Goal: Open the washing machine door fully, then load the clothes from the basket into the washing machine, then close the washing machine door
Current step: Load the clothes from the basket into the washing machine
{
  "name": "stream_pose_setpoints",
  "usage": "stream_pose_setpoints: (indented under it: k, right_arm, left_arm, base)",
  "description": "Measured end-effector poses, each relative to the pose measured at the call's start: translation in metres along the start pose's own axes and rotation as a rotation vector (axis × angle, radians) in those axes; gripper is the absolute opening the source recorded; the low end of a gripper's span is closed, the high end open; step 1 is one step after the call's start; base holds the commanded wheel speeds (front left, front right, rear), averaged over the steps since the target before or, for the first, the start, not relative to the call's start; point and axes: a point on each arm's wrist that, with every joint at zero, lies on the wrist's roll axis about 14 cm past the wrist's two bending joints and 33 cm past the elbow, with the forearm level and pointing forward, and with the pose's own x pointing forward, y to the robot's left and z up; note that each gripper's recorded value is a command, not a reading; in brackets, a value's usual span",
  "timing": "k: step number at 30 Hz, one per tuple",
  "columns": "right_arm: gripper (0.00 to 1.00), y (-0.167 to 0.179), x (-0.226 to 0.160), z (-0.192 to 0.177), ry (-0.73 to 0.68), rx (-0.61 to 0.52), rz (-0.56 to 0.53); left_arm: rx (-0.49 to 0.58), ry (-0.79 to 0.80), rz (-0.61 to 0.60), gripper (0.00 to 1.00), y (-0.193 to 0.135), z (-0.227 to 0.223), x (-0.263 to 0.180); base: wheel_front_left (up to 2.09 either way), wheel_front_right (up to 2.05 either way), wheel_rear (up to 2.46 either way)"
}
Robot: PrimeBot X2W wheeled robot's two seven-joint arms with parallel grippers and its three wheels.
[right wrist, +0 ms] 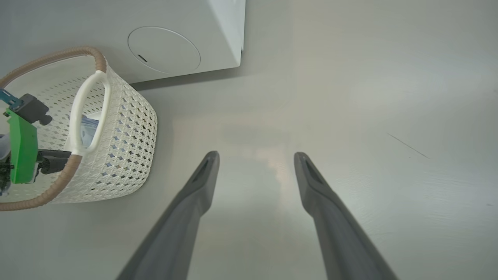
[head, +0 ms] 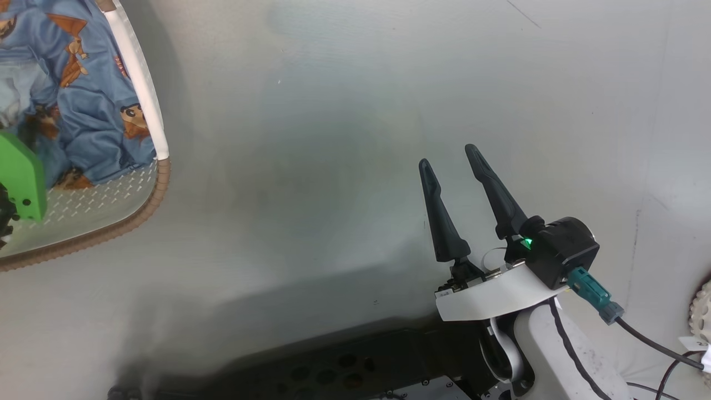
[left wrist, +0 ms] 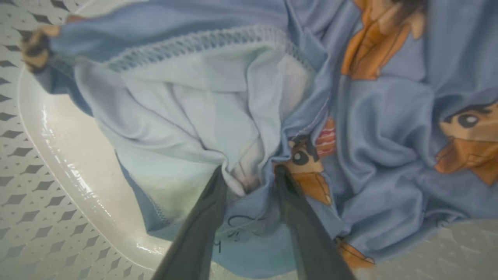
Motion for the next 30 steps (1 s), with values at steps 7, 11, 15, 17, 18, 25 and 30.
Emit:
stream_pose_setpoints:
  k: [7, 11, 15, 17, 18, 25, 30]
  right_arm:
    - [1.00, 0.000, 0.002, 0.012, -0.036, 0.000, -0.004]
    - [1.00, 0.001, 0.007, 0.025, -0.076, -0.007, 0.006]
    - [1.00, -0.003, 0.013, 0.045, -0.132, -0.019, 0.000]
    - [1.00, -0.003, 0.014, 0.052, -0.151, -0.024, 0.002]
    - [1.00, -0.003, 0.013, 0.055, -0.159, -0.026, 0.002]
    - [1.00, -0.004, 0.012, 0.078, -0.218, -0.054, -0.005]
    - [1.00, -0.004, 0.009, 0.092, -0.254, -0.071, -0.008]
  left_arm:
    - [-0.018, -0.057, -0.010, 0.00, -0.004, 0.017, 0.000]
    - [-0.037, -0.112, -0.014, 0.00, -0.005, 0.028, -0.003]
    - [-0.067, -0.196, -0.037, 0.00, -0.016, 0.044, -0.008]
    - [-0.069, -0.225, -0.047, 0.00, -0.022, 0.049, -0.013]
    - [-0.080, -0.246, -0.051, 0.00, -0.025, 0.052, -0.016]
    - [-0.144, -0.360, -0.061, 0.00, -0.035, 0.071, -0.040]
    - [-0.198, -0.441, -0.065, 0.00, -0.042, 0.082, -0.061]
  base:
    - [0.00, 0.00, 0.00]
    - [0.00, 0.00, 0.00]
    - [0.00, 0.00, 0.00]
    - [0.00, 0.00, 0.00]
    - [0.00, 0.00, 0.00]
    - [0.00, 0.00, 0.00]
    - [0.00, 0.00, 0.00]
